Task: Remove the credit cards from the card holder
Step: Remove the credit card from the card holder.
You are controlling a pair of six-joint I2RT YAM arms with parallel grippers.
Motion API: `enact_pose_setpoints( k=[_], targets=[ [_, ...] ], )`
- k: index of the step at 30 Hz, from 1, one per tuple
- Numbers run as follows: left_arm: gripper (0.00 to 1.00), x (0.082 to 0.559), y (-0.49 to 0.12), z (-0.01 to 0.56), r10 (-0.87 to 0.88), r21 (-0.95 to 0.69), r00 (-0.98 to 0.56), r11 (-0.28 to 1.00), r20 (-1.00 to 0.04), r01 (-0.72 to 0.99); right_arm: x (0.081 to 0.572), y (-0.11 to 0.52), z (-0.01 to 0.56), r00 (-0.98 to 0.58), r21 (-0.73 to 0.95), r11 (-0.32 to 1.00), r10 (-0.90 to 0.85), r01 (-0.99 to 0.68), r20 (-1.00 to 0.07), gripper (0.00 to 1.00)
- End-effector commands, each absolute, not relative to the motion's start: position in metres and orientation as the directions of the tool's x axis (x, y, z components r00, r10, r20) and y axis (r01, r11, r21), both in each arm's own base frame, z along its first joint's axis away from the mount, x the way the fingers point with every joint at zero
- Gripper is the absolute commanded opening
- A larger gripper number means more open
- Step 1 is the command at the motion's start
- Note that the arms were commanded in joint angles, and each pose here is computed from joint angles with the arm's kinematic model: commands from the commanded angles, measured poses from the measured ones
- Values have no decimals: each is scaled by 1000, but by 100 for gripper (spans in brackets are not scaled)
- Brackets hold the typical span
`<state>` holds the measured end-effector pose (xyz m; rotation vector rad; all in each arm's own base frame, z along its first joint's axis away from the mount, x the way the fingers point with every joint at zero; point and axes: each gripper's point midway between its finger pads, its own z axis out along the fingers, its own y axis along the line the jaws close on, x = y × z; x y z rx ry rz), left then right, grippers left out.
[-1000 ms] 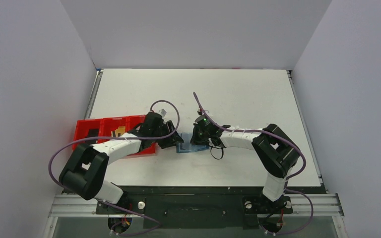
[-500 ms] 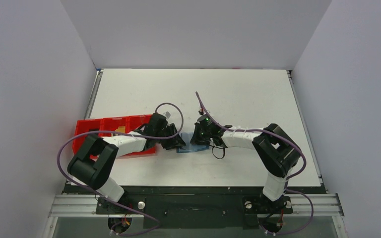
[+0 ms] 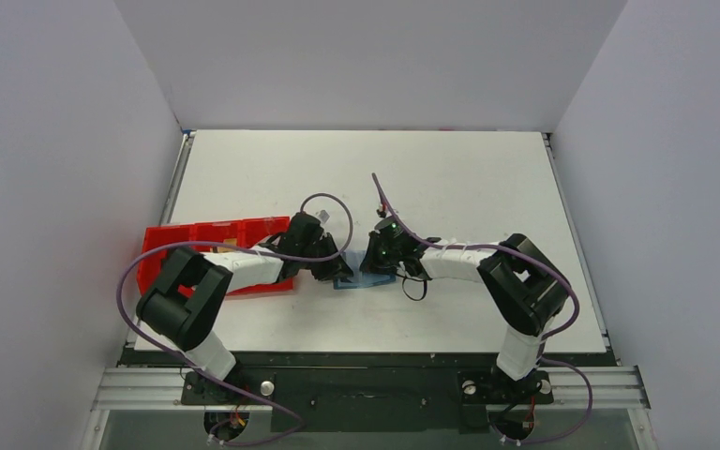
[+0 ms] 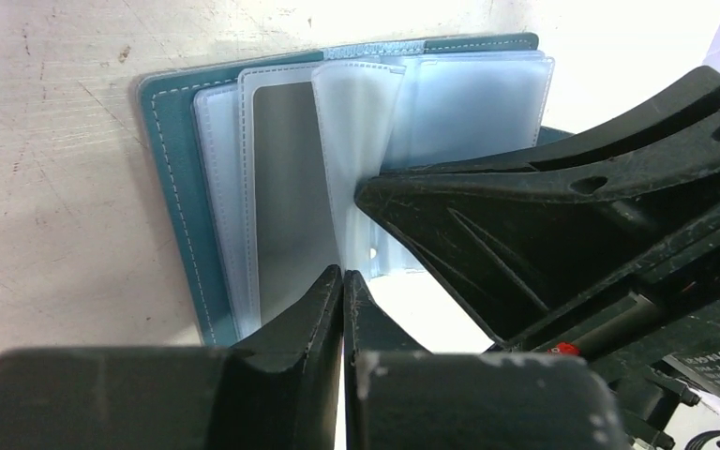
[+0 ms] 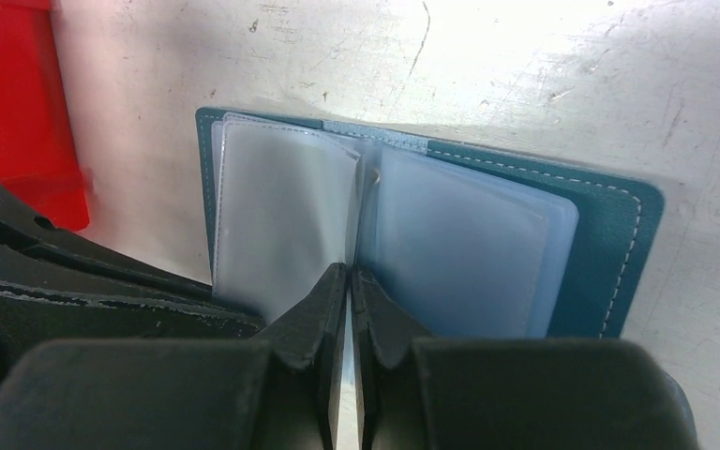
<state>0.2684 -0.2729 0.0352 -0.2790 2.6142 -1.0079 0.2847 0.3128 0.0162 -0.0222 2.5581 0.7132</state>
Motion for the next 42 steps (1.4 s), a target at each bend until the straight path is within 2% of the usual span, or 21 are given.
enact_pose_setpoints(
  k=[1, 4, 7, 16, 24, 37, 42],
  targets=[
    [0, 282, -281, 56, -306, -704, -906, 710, -294, -12, 255, 290, -6, -927, 422, 899, 54, -117, -371, 8],
    [0, 279, -275, 63, -315, -680, -892, 733, -324, -13, 258, 293, 14, -916, 447, 885, 65, -130, -395, 23],
    [0, 275, -272, 75, -315, -664, -877, 748, -363, 5, 261, 296, 35, -904, 468, 872, 74, -147, -421, 31],
    [0, 247, -271, 76, -262, -582, -878, 813, -401, 24, 264, 296, 79, -874, 512, 843, 116, -164, -472, 34],
    [0, 246, -295, 66, -190, -567, -899, 820, -396, 77, 264, 282, 83, -864, 500, 853, 135, -147, -485, 34],
    [35, 272, -333, 71, -144, -609, -897, 777, -417, 158, 264, 248, 88, -839, 454, 885, 170, -101, -518, 34],
    [43, 271, -340, 63, -132, -625, -915, 766, -381, 150, 265, 242, 89, -834, 448, 889, 177, -92, -523, 34]
  ],
)
